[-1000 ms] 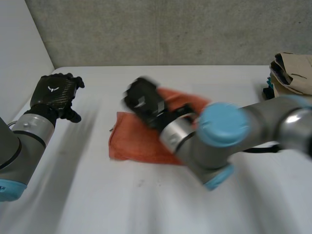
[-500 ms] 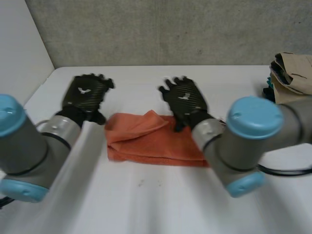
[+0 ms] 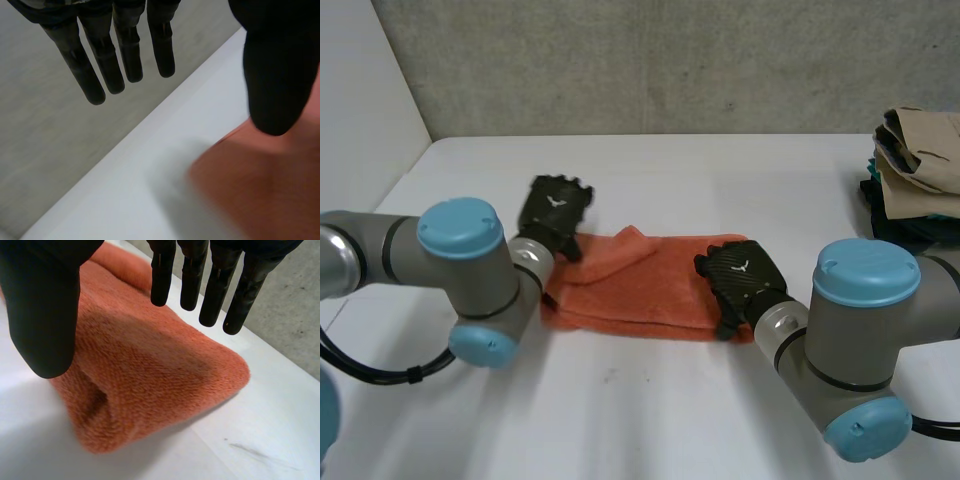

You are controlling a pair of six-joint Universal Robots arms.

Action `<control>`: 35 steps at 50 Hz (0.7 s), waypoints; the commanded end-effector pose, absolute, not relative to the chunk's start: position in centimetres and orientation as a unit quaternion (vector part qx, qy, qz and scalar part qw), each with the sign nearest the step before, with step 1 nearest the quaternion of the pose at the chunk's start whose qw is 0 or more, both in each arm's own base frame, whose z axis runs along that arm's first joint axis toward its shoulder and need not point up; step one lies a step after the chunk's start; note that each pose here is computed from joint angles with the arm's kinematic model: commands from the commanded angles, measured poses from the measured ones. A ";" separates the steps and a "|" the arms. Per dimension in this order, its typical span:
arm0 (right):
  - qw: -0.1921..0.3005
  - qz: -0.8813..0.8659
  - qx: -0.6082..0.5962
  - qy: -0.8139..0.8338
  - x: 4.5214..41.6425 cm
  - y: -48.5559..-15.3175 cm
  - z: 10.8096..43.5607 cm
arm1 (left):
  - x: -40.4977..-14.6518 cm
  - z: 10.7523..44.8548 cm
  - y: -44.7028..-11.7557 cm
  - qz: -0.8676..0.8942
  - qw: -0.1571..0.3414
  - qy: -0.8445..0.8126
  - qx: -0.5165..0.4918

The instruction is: Fold the laundry.

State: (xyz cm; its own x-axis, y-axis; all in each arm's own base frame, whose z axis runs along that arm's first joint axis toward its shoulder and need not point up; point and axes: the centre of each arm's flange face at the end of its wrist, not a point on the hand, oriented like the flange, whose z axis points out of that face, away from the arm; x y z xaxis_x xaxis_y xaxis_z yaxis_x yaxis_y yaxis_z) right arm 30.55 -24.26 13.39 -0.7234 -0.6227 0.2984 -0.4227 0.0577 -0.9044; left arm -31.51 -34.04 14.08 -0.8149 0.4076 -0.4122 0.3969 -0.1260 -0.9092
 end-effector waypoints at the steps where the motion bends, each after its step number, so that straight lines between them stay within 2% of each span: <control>1: 0.057 -0.594 -0.363 0.715 30.4 -24.7 13.4 | -27.7 14.1 -36.8 0.679 -0.110 -0.683 -0.245; 8: 0.054 -0.595 -0.363 0.716 30.2 -24.7 13.4 | -28.8 16.1 -33.0 0.683 -0.054 -0.670 -0.286; 20: 0.042 -0.585 -0.371 0.720 29.6 -24.6 12.8 | -29.6 17.5 -28.8 0.684 -0.020 -0.664 -0.303; 25: 0.035 -0.585 -0.369 0.722 29.1 -24.9 12.9 | -31.3 17.8 -26.9 0.684 0.035 -0.659 -0.310; 28: 0.035 -0.583 -0.370 0.722 29.0 -24.8 12.8 | -31.8 17.9 -26.7 0.685 0.054 -0.660 -0.305; 32: 0.028 -0.576 -0.379 0.724 28.8 -24.7 12.5 | -31.7 17.3 -27.0 0.680 0.047 -0.665 -0.305; 35: 0.003 -0.568 -0.387 0.726 27.6 -25.2 12.1 | -31.4 17.0 -27.3 0.677 0.042 -0.669 -0.303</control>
